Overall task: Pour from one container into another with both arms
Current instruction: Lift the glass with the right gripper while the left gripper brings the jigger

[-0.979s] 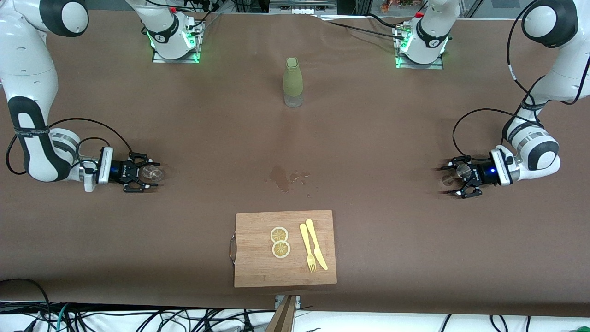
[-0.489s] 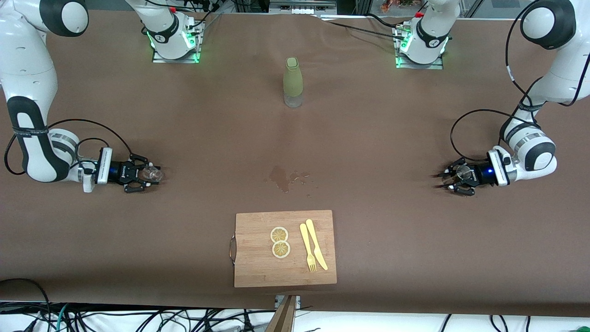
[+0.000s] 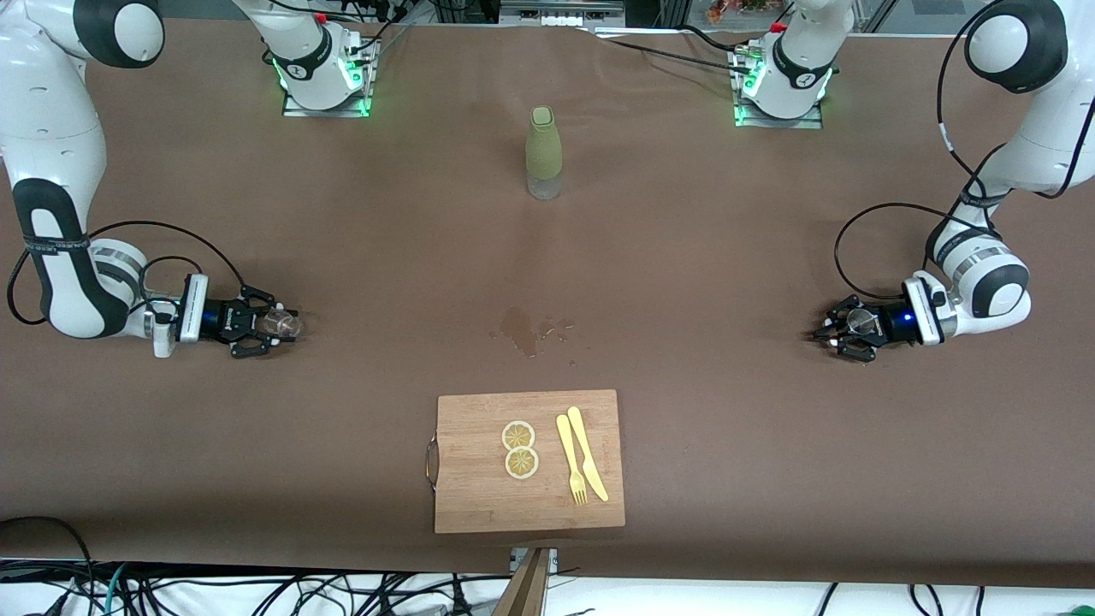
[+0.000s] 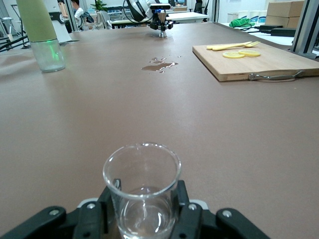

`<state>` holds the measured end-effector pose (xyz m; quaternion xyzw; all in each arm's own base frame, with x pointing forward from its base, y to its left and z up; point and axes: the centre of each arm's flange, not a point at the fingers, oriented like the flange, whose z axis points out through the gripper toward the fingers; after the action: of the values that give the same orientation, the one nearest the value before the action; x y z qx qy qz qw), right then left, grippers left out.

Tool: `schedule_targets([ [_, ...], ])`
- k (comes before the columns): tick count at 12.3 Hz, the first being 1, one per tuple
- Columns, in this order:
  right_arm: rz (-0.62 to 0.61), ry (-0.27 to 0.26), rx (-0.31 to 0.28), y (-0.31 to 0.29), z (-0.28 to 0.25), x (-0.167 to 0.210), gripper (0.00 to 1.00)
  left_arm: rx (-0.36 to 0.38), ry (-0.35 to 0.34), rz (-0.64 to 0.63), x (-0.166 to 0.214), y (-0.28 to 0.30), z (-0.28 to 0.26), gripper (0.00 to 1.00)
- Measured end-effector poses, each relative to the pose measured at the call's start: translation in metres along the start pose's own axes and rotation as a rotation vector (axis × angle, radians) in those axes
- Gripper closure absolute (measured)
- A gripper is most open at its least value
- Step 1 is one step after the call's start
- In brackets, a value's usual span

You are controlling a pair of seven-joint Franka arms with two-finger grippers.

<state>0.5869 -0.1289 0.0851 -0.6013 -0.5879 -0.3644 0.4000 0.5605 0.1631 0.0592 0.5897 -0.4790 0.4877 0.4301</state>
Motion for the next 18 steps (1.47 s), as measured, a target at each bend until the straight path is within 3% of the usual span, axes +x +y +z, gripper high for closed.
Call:
schedule_targets([
  [9,-0.012,-0.018,0.027,0.013,0.010,0.015,0.51,-0.011,0.018,-0.003,0.005,-0.001,0.001,0.91],
  [14,0.007,-0.070,0.096,0.048,0.050,0.071,0.51,-0.012,0.013,-0.042,0.020,-0.008,-0.002,0.91],
  [18,0.004,-0.132,0.108,0.064,0.081,0.116,0.51,-0.031,0.011,-0.077,0.036,-0.014,0.006,0.91],
])
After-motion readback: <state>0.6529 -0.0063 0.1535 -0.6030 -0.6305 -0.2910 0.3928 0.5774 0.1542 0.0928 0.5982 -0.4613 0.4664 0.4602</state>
